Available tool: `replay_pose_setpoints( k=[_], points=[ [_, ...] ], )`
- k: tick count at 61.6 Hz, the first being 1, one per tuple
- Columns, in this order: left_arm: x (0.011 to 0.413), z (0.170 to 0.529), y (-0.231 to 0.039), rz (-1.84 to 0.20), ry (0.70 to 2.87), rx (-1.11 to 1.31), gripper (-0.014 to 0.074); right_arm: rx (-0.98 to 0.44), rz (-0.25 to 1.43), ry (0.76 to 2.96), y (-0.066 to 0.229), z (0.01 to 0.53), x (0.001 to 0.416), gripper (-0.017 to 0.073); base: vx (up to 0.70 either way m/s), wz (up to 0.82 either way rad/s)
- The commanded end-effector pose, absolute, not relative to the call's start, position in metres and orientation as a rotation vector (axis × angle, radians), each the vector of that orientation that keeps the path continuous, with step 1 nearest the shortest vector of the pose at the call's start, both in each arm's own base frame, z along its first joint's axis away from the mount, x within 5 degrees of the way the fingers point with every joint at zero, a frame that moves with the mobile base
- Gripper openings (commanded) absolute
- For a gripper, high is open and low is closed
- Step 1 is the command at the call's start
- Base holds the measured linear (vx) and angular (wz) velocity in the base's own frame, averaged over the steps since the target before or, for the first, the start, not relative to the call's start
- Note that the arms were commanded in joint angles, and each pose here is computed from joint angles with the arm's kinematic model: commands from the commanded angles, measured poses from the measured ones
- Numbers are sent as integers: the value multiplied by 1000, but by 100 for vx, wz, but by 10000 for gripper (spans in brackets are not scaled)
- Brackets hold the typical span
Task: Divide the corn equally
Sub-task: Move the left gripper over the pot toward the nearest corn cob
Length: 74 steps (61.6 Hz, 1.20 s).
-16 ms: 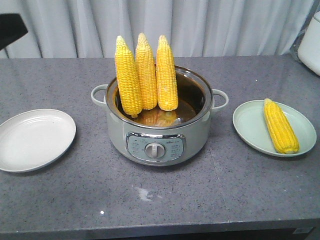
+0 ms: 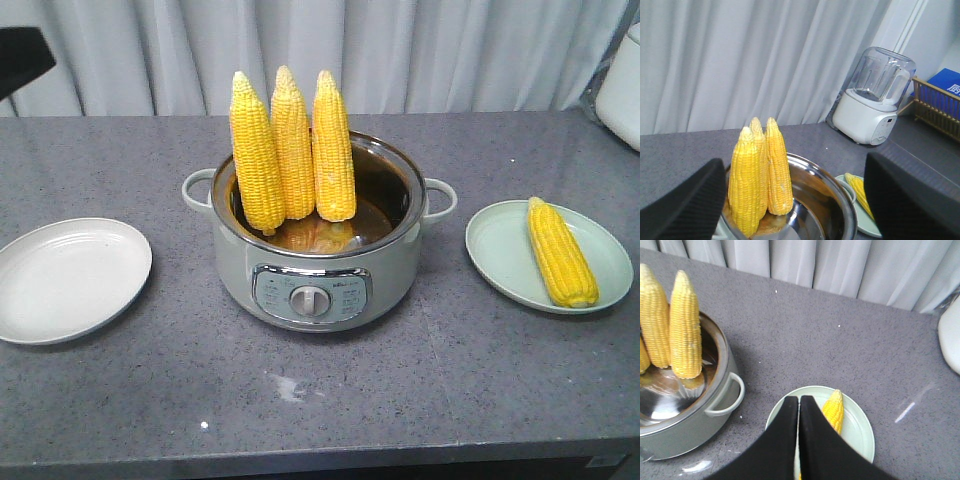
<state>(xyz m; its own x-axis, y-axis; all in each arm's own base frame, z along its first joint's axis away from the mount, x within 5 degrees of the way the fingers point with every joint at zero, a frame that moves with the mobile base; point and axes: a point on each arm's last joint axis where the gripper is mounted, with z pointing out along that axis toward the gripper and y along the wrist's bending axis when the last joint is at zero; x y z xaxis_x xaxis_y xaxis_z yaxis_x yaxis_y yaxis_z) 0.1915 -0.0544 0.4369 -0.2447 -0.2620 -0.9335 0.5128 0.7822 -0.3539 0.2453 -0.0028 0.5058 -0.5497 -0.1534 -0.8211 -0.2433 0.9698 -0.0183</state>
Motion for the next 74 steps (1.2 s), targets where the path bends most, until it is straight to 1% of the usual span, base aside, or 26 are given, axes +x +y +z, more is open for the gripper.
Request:
replay_pose_setpoints(
  k=[1, 7, 14, 20, 27, 34, 42, 50, 74],
  points=[
    [221, 465, -58, -781, 1619, 217, 520, -280, 96, 2042, 0, 529, 222, -8, 0, 0],
    [264, 470, -65, -851, 1668, 286, 516, -282, 92, 2028, 1, 533, 215, -8, 0, 0],
    [304, 473, -77, -934, 1700, 402, 516, -282, 93, 2033, 1, 532, 216, -8, 0, 0],
    [337, 471, -81, -965, 1707, 454, 516, -284, 94, 2040, 1, 531, 216, -8, 0, 0],
    [366, 466, -84, -988, 1714, 452, 516, -284, 94, 2041, 1, 531, 216, -8, 0, 0],
    [386, 456, -95, -1032, 1734, 440, 516, -281, 94, 2037, 0, 530, 218, -8, 0, 0],
    [402, 442, -111, -1050, 1746, 422, 518, -280, 96, 2047, 0, 528, 222, -8, 0, 0],
    [411, 431, -120, -1042, 1756, 401, 524, -281, 99, 2060, -1, 526, 227, -8, 0, 0],
    [417, 425, -119, -940, 1778, 410, 524, -280, 101, 2062, -1, 525, 228, -8, 0, 0]
  ],
)
